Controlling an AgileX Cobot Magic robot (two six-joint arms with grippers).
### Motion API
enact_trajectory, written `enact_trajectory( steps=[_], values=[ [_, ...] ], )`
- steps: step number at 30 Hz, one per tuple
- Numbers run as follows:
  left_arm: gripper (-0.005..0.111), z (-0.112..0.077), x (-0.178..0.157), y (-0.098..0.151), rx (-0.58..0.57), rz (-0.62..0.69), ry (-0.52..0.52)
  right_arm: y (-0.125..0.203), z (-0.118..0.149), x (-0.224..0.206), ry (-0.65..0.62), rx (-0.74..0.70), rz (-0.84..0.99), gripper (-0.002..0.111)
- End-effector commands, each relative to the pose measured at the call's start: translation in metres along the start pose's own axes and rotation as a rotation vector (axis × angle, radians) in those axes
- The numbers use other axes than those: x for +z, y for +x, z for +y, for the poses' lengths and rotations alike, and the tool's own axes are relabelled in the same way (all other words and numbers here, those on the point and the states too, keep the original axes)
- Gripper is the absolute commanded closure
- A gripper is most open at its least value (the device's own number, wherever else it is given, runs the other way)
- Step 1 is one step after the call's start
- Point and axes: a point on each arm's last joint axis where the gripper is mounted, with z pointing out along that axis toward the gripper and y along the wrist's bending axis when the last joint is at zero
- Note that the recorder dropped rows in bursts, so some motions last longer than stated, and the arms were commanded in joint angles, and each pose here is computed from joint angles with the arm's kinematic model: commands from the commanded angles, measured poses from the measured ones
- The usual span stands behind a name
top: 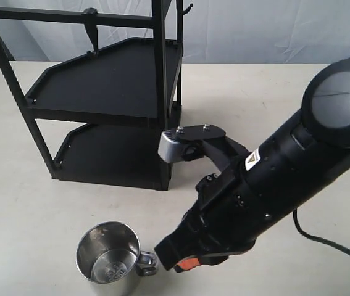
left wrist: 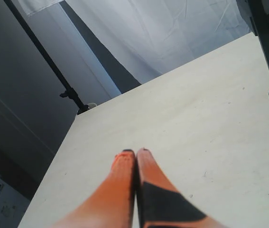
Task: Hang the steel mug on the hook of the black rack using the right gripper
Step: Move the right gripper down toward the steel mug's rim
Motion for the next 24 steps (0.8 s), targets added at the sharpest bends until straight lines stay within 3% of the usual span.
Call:
enact_trajectory(
  steps=[1, 10, 24],
  values=[
    [0.105, 0.0, -0.001, -0.002, -0.002, -0.019, -0.002, -0.004, 0.003, 0.017, 0.005, -0.013, 0.002, 0.109],
    [0.105, 0.0, -0.001, -0.002, -0.002, -0.019, -0.002, -0.003, -0.001, 0.051, 0.001, 0.013, 0.11, 0.109],
    [0.105, 0.0, -0.001, -0.002, -0.002, -0.019, -0.002, -0.013, -0.01, 0.066, 0.016, 0.023, 0.041, 0.109]
  ],
)
